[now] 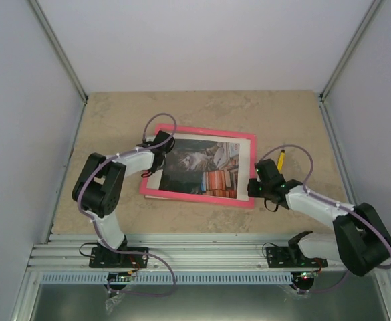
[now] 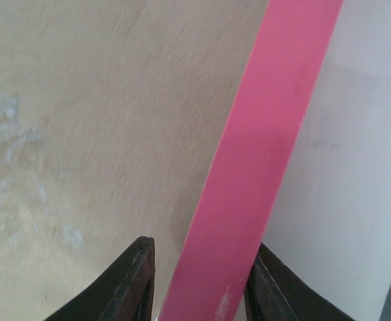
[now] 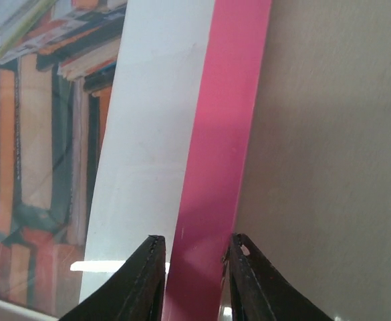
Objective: Take the photo out of the frame
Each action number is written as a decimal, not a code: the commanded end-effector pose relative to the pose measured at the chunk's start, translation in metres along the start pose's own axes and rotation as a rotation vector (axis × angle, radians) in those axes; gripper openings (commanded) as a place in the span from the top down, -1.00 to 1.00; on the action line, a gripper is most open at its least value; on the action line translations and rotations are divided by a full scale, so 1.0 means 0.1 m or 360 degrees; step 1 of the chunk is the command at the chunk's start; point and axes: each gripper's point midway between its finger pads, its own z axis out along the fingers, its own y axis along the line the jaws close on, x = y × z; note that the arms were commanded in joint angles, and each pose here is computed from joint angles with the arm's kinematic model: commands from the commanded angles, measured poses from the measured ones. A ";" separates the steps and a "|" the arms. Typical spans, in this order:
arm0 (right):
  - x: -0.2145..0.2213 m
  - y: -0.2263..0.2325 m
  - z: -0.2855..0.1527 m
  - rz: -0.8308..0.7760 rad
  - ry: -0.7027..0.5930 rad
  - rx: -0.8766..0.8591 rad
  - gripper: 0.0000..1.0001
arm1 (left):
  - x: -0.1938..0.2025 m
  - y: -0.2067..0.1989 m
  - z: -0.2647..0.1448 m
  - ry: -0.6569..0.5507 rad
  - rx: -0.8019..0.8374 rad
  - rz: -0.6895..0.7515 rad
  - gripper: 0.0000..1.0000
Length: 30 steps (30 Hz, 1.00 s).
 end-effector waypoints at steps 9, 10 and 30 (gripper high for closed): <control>0.42 0.34 -0.40 -0.0009 0.0080 -0.0196 0.03 | -0.27 -0.15 0.06 -0.0029 0.0119 -0.0170 -0.17; 0.35 0.36 -0.44 -0.0027 0.0056 -0.0200 -0.04 | -0.25 -0.10 0.05 -0.0024 0.0106 -0.0186 -0.24; 0.08 0.12 0.01 0.0029 0.0060 -0.0020 -0.32 | -0.03 0.04 0.15 0.0115 0.0197 -0.0235 -0.33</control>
